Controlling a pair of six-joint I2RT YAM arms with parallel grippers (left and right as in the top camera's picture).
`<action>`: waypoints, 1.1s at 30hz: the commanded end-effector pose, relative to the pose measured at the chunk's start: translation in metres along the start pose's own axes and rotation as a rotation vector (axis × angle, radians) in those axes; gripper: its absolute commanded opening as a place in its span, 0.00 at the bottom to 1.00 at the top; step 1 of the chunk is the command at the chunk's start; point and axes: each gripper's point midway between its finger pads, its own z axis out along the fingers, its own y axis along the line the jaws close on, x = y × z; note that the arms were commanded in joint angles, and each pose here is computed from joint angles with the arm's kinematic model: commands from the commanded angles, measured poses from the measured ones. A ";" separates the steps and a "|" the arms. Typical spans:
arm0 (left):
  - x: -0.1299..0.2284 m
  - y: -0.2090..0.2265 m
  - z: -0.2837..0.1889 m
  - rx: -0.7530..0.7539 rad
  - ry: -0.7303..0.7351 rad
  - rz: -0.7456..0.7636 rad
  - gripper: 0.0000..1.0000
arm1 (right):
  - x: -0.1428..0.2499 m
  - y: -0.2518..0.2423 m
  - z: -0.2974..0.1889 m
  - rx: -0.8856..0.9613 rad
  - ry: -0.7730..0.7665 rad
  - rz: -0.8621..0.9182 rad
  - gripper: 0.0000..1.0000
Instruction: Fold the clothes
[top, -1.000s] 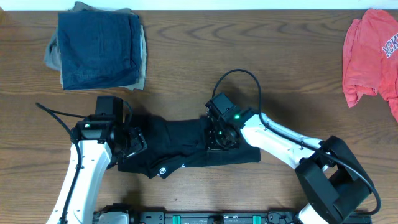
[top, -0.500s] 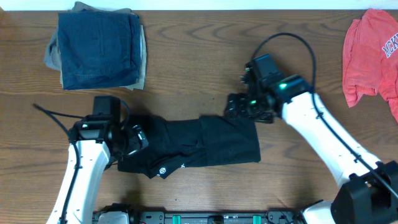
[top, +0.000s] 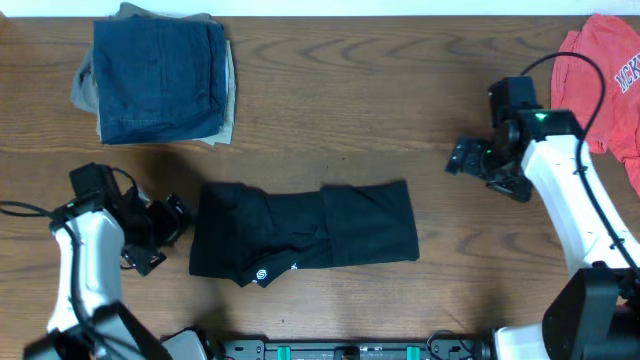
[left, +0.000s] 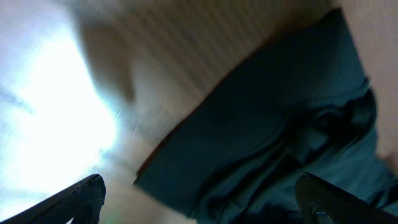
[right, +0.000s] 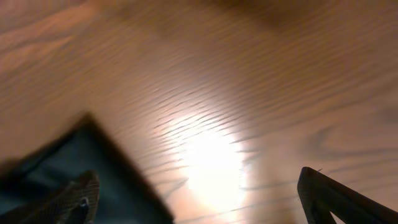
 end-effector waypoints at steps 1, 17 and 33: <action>-0.001 -0.009 0.014 0.117 0.074 0.000 0.98 | -0.016 -0.031 -0.002 0.103 -0.053 0.045 0.99; -0.019 -0.002 0.058 0.145 0.123 0.100 0.98 | -0.019 -0.039 -0.001 0.102 -0.049 0.074 0.99; 0.042 -0.037 0.069 0.119 0.317 0.263 0.94 | -0.019 -0.039 -0.001 0.102 -0.049 0.074 0.99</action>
